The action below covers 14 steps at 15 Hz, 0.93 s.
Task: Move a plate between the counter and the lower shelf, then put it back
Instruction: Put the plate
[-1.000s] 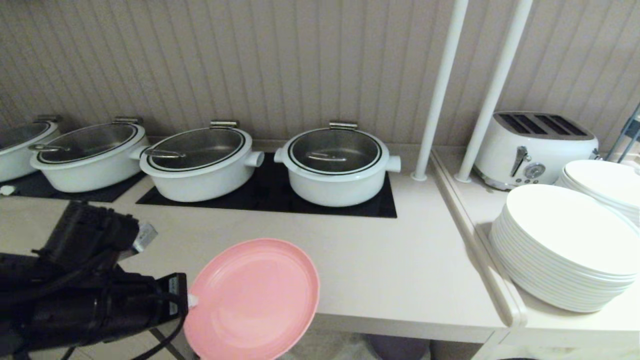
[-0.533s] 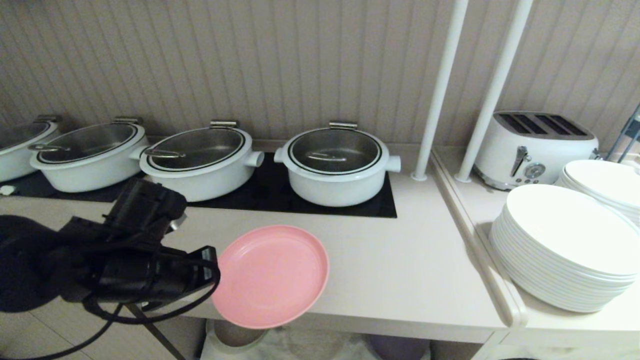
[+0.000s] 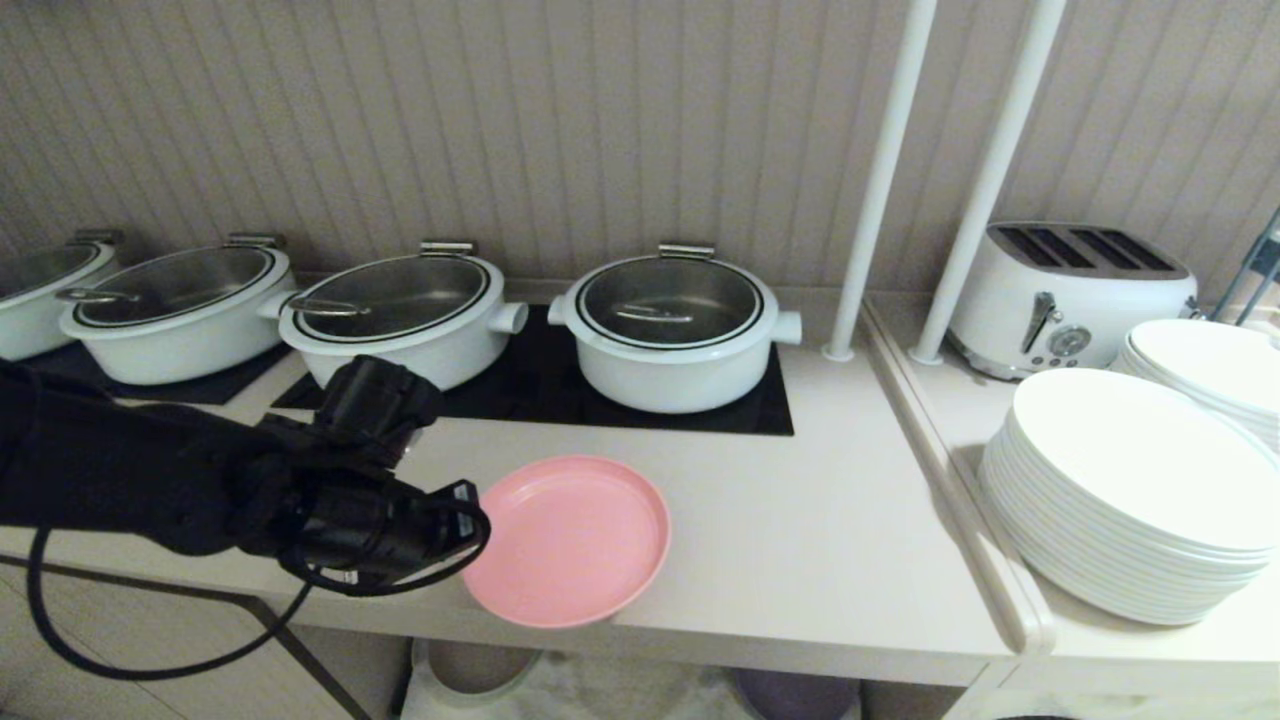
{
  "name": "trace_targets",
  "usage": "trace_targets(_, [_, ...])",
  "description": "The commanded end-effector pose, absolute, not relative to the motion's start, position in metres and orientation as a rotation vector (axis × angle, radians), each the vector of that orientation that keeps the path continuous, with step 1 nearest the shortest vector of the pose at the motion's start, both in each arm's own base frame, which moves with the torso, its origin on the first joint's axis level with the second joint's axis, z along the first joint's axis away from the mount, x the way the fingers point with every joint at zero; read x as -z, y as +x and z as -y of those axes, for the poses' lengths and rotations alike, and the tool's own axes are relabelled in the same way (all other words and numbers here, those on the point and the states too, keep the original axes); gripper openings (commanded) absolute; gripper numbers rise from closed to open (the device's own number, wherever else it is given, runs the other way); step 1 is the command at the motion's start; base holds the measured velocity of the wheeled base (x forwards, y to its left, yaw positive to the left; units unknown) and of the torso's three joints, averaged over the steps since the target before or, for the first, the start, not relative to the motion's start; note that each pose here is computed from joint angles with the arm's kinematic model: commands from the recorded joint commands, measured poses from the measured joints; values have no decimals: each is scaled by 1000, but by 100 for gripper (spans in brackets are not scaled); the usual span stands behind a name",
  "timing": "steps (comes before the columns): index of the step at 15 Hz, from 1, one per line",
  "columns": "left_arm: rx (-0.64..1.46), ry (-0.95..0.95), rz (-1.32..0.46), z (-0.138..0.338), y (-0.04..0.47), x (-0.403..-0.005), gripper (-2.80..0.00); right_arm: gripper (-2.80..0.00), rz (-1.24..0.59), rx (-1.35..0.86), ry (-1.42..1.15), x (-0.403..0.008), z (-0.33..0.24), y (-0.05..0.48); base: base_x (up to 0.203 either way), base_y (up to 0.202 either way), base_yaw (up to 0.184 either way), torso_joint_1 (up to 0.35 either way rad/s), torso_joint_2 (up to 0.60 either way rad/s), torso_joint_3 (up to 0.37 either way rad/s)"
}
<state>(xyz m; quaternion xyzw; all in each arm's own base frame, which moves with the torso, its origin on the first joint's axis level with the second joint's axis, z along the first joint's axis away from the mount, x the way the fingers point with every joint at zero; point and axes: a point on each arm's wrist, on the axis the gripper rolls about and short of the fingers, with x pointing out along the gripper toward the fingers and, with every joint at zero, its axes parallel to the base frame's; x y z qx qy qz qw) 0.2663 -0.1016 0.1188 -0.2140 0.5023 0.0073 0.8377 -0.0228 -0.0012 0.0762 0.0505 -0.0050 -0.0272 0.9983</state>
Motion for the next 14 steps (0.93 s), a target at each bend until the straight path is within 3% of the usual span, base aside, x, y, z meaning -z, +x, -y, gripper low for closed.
trace_targets(1, [-26,-450,-1075,106,277,-105,-280,-280,10,55,101,-76,1,-23,0,0,0,0,0,0])
trace_targets(14, [-55,-430,-1054,115,304,-70,-280,-280,10,55,101,-76,1,-23,0,0,0,0,0,0])
